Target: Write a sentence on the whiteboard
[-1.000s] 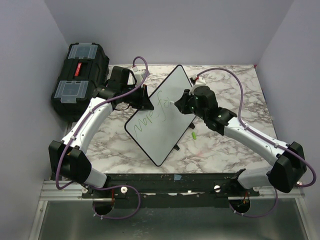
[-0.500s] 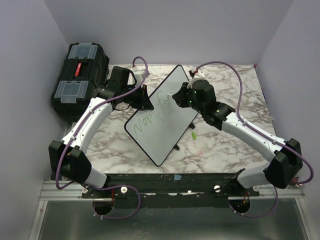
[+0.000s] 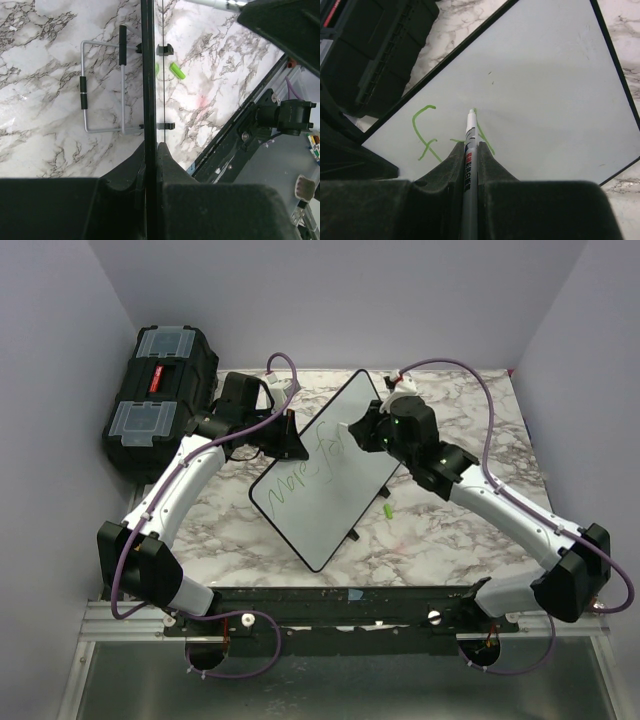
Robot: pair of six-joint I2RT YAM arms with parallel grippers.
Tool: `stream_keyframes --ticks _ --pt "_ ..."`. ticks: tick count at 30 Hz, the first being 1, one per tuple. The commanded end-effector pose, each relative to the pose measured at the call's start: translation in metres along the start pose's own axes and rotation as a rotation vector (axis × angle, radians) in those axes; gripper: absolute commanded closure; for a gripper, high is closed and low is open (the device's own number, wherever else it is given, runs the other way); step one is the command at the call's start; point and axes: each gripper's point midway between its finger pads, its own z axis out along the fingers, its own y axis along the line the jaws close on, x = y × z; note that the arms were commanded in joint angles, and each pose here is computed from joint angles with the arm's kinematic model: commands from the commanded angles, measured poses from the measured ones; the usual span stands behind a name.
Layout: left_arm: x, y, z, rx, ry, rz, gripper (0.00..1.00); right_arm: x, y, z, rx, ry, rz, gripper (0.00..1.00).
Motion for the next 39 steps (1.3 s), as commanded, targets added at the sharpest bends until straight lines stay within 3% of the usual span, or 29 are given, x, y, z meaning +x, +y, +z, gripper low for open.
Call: stream_keyframes --ticks 1,24,39 --pt "0.001 0.011 0.008 -0.045 0.008 0.13 1.0 -0.017 -0.005 -0.018 0.025 -0.055 -0.015 0.99" --pt "0.001 0.007 0.005 -0.038 -0.001 0.137 1.0 0.014 -0.003 0.008 0.012 0.036 -0.03 0.99" --pt "0.0 0.006 0.005 -0.034 -0.001 0.137 1.0 0.054 -0.021 0.001 0.033 0.117 -0.015 0.99"
